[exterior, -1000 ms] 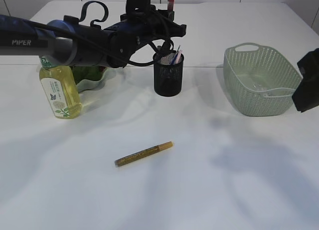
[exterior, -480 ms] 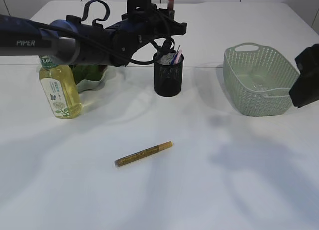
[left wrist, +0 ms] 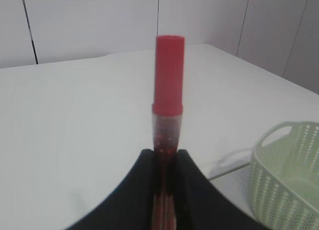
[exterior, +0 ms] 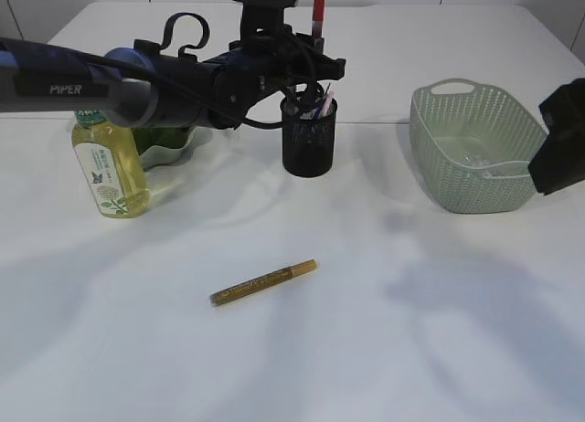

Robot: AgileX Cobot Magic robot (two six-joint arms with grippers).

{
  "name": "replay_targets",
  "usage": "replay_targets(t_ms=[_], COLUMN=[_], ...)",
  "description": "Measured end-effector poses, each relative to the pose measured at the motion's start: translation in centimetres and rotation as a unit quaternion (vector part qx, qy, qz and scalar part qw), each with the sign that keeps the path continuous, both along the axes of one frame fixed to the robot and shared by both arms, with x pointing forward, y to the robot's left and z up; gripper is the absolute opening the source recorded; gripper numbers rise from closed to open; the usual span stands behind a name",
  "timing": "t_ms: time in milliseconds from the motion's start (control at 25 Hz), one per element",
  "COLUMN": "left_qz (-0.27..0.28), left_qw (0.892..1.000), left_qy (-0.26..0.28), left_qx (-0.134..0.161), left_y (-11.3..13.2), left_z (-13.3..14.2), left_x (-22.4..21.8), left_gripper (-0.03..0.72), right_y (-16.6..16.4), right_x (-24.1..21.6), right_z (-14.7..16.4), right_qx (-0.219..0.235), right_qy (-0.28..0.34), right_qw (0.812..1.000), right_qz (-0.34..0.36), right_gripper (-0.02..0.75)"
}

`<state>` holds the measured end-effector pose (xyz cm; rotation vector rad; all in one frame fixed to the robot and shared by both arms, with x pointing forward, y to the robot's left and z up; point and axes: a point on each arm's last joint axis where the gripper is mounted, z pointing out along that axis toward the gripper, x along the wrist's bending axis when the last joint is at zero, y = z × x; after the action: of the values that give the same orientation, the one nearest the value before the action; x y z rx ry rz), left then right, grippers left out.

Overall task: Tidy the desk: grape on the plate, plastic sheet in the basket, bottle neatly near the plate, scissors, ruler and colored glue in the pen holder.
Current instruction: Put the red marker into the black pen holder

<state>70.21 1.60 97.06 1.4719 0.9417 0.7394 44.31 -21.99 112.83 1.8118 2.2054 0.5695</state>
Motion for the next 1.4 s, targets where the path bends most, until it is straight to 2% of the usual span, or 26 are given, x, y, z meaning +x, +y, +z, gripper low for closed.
replay_targets(t_ms=[640, 880, 1200, 1320, 1400], left_qz=[0.0, 0.0, 0.0, -0.002, -0.009], left_qw=[1.0, 1.0, 1.0, 1.0, 0.999], left_qy=[0.001, 0.0, -0.001, 0.013, 0.044], left_qx=[0.0, 0.0, -0.002, 0.005, 0.022], left_y=[0.0, -0.03, -0.04, -0.05, -0.01], left_z=[-0.02, 0.1, 0.18, 0.02, 0.26], left_x=[0.0, 0.03, 0.05, -0.02, -0.33], left_gripper=[0.099, 0.162, 0.192, 0.199, 0.206], right_y=[0.0, 0.01, 0.01, 0.03, 0.03], right_x=[0.01, 0.03, 0.03, 0.06, 0.08], right_z=[0.01, 0.02, 0.02, 0.03, 0.04], right_qx=[0.0, 0.001, 0.001, 0.001, 0.002], right_qy=[-0.001, -0.002, -0.002, -0.004, -0.005], right_qw=[1.0, 1.0, 1.0, 1.0, 1.0], right_qz=[0.0, 0.0, 0.0, 0.0, 0.0], right_gripper=[0.419, 0.419, 0.419, 0.419, 0.419])
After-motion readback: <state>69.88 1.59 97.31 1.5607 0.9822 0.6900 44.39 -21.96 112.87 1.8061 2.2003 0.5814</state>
